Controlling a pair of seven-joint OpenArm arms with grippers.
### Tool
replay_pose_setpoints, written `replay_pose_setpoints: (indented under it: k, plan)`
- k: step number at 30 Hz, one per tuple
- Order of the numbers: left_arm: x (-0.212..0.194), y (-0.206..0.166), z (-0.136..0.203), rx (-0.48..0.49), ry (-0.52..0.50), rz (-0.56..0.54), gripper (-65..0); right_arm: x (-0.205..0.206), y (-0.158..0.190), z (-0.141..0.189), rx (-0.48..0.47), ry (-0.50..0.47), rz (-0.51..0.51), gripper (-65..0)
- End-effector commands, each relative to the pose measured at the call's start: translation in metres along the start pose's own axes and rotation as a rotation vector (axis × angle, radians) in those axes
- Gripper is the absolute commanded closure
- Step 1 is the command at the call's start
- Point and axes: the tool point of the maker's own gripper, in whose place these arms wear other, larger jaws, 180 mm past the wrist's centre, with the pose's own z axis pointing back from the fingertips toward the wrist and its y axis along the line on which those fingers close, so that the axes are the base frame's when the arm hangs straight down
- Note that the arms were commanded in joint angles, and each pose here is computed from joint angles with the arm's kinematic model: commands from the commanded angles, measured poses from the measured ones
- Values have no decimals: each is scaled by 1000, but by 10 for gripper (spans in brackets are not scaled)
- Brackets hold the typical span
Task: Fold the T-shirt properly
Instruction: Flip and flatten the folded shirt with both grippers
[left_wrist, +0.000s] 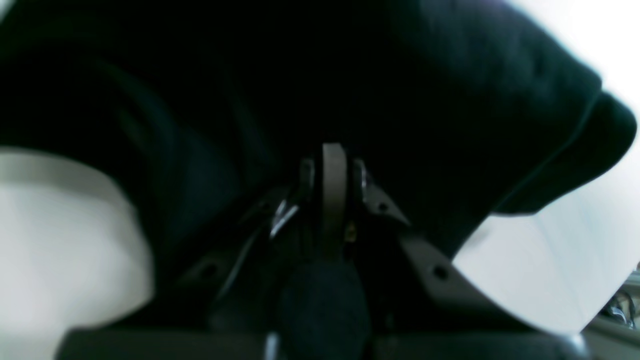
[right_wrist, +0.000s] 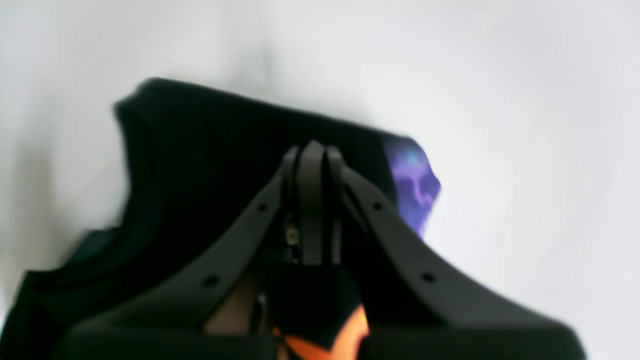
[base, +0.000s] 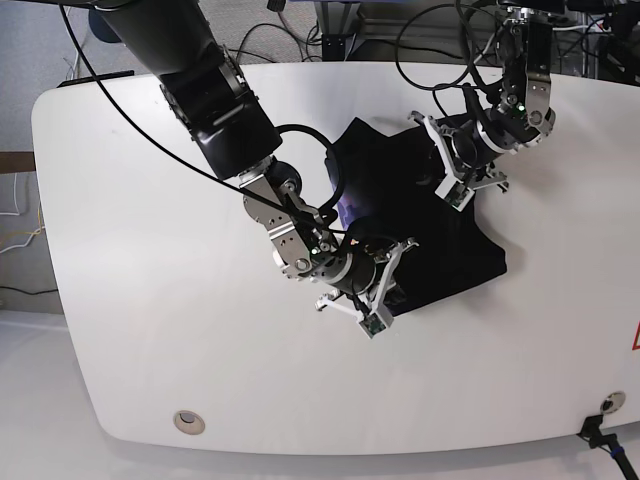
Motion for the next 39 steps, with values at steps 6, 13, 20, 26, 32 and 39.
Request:
replay_pose_setpoints:
  k: [6, 13, 20, 26, 32, 39]
  plan:
    - [7, 27, -12, 44, 4, -8, 0, -2, -25, 11, -33, -1, 17, 0]
    - [14, 51, -20, 104, 33, -60, 0, -62, -62, 26, -101, 111, -19, 0]
    - [45, 105, -29, 167, 20, -65, 0, -99, -63, 68, -114, 132, 10, 0]
    - [72, 130, -35, 194, -7, -56, 0, -101, -52, 110, -141, 111, -43, 0]
    - [87, 119, -20, 207, -60, -104, 0, -56, -51, 146, -179, 57, -13, 0]
    - [62, 63, 4, 169, -91, -116, 0, -16, -63, 123, -179, 13, -17, 0]
